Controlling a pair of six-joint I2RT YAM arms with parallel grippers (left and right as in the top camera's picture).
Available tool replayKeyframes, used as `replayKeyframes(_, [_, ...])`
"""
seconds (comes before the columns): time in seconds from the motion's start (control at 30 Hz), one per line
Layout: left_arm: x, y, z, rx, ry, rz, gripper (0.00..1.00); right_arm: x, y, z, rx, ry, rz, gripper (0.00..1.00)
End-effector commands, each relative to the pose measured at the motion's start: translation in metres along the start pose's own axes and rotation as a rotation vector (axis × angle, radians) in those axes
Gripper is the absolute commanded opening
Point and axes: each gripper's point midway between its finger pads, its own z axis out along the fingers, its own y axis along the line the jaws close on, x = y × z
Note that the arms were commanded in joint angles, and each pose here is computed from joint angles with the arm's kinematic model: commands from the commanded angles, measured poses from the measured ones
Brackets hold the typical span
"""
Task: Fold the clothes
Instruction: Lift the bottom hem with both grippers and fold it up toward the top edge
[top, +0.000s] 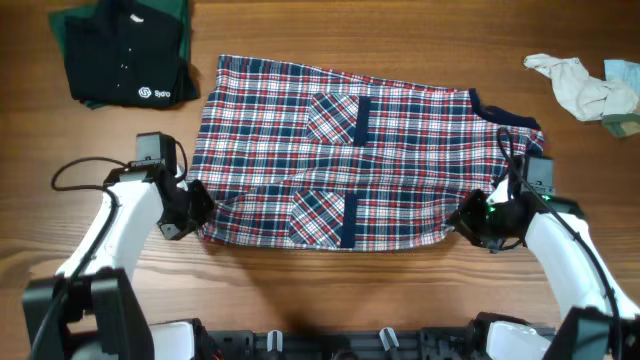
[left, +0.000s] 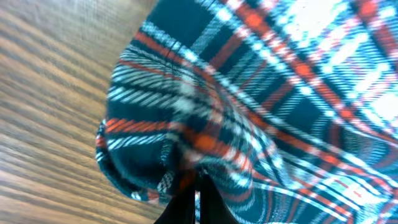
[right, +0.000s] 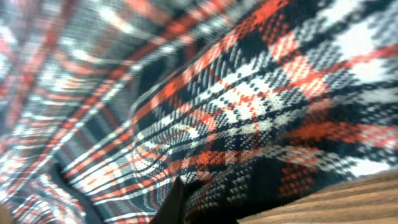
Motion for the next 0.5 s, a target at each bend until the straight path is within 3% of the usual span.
replayKeyframes(0.0, [-0.016,-0.016,-0.032,0.074,-0.104,0.053,0.04,-0.011,0.026,-0.026,-0.084,-0.078,-0.06,0.04])
replayKeyframes(0.3, [-0.04,-0.036,-0.083,0.17,-0.329,0.112,0.04,-0.03,0.04,-0.054,-0.107,-0.208,-0.09,0.04])
replayKeyframes(0.47, [-0.073,-0.055,-0.101,0.243,-0.484,0.138,0.04,-0.056,0.053,-0.063,-0.144,-0.326,-0.105,0.04])
